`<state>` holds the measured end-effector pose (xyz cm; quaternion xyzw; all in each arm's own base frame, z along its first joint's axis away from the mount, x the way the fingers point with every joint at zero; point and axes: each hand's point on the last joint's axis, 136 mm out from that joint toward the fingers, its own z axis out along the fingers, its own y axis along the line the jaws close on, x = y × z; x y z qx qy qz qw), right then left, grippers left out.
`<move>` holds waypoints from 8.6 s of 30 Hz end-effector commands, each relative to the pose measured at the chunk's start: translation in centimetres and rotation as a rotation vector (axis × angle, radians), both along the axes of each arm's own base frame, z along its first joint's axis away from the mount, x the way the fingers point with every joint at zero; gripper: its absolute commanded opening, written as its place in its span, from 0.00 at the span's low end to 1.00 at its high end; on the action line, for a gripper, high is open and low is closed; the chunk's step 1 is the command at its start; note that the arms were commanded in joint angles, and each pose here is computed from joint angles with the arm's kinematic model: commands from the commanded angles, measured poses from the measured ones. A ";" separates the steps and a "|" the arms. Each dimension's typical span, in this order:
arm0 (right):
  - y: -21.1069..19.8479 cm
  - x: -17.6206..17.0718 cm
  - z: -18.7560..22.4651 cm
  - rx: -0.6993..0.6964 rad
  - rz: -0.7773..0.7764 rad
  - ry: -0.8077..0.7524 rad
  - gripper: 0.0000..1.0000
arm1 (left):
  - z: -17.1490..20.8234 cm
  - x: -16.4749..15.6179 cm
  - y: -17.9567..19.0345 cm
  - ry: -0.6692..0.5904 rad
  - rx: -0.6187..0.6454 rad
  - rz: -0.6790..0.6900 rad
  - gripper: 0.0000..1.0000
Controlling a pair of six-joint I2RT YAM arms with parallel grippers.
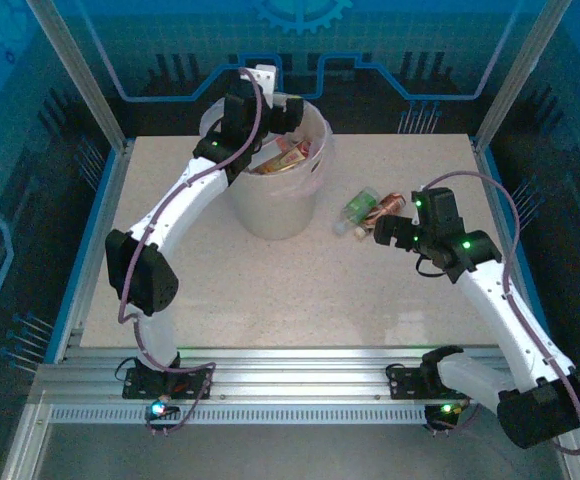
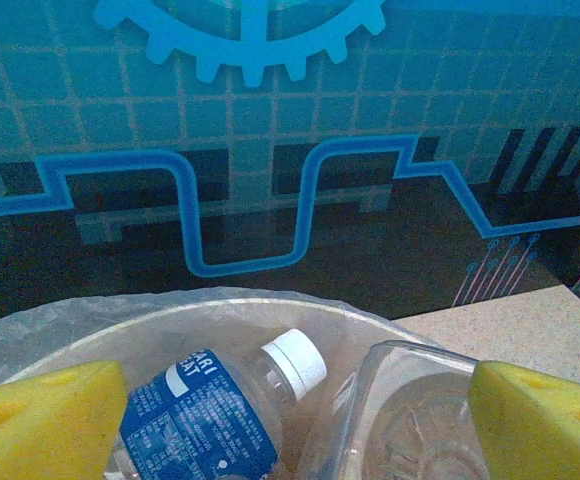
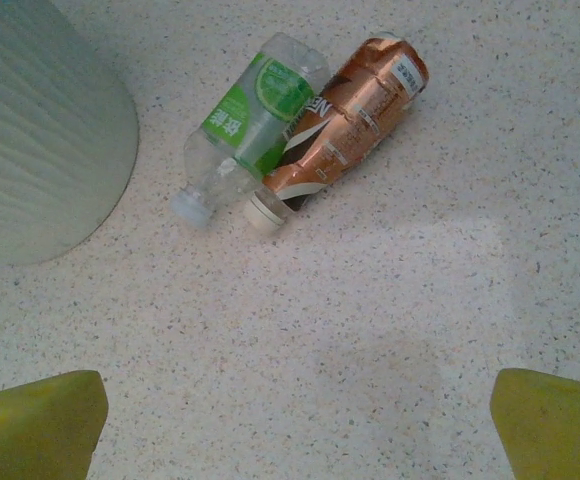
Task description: Put the plastic bottles in the bin
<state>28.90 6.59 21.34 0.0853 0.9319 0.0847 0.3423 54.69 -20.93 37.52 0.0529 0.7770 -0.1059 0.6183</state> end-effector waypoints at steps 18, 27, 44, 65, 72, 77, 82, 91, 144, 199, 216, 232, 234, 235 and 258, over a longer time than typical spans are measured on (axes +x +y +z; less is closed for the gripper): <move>-3.1 5.5 -4.0 0.017 -0.197 0.093 1.00 | -7.3 -3.7 2.0 0.202 0.104 0.023 0.87; -3.2 9.0 -6.8 0.027 -0.227 0.159 1.00 | 0.4 -4.6 1.6 0.070 0.012 0.001 0.94; -2.2 14.4 -11.7 0.056 -0.233 0.261 0.97 | 7.7 -15.1 4.5 -0.067 -0.308 -0.057 0.99; -3.3 15.0 -16.0 0.048 -0.257 0.346 0.90 | 4.7 -19.7 6.6 -0.064 -0.443 -0.045 0.99; -4.2 14.6 -17.4 0.044 -0.273 0.387 0.89 | 4.1 -19.3 6.3 -0.044 -0.448 -0.048 0.99; -4.6 14.0 -18.0 0.026 -0.271 0.412 0.84 | 3.8 -19.3 6.3 -0.040 -0.451 -0.044 0.99; -4.9 13.1 -18.2 0.013 -0.260 0.425 0.76 | 3.5 -19.4 6.5 -0.032 -0.452 -0.037 0.99; -4.3 11.5 -20.3 0.033 -0.215 0.487 0.55 | 2.5 -19.7 6.7 -0.005 -0.465 -0.025 0.99; 12.7 -0.4 11.2 0.244 0.650 -0.405 0.09 | 3.1 -22.2 -13.9 0.213 -0.446 -0.743 0.99; 12.1 -2.1 14.3 0.136 0.581 -0.468 1.00 | 11.7 -12.1 3.1 -0.039 -0.046 -0.367 0.23; 10.7 -1.8 13.2 0.092 0.509 -0.449 1.00 | 3.0 -9.4 -1.4 0.101 0.514 -0.352 0.23; 9.5 -1.8 12.4 0.074 0.459 -0.443 1.00 | -3.4 -7.7 -0.9 0.300 0.714 -0.334 0.32; 9.5 -1.8 12.4 0.075 0.458 -0.442 1.00 | -3.9 -7.6 -0.8 0.315 0.729 -0.332 0.38; 9.4 -1.8 12.3 0.075 0.457 -0.440 1.00 | -4.1 -7.6 -0.7 0.321 0.733 -0.334 0.40; 9.3 -1.8 12.2 0.077 0.457 -0.434 1.00 | 4.7 -10.3 -4.6 0.086 0.421 -0.391 0.99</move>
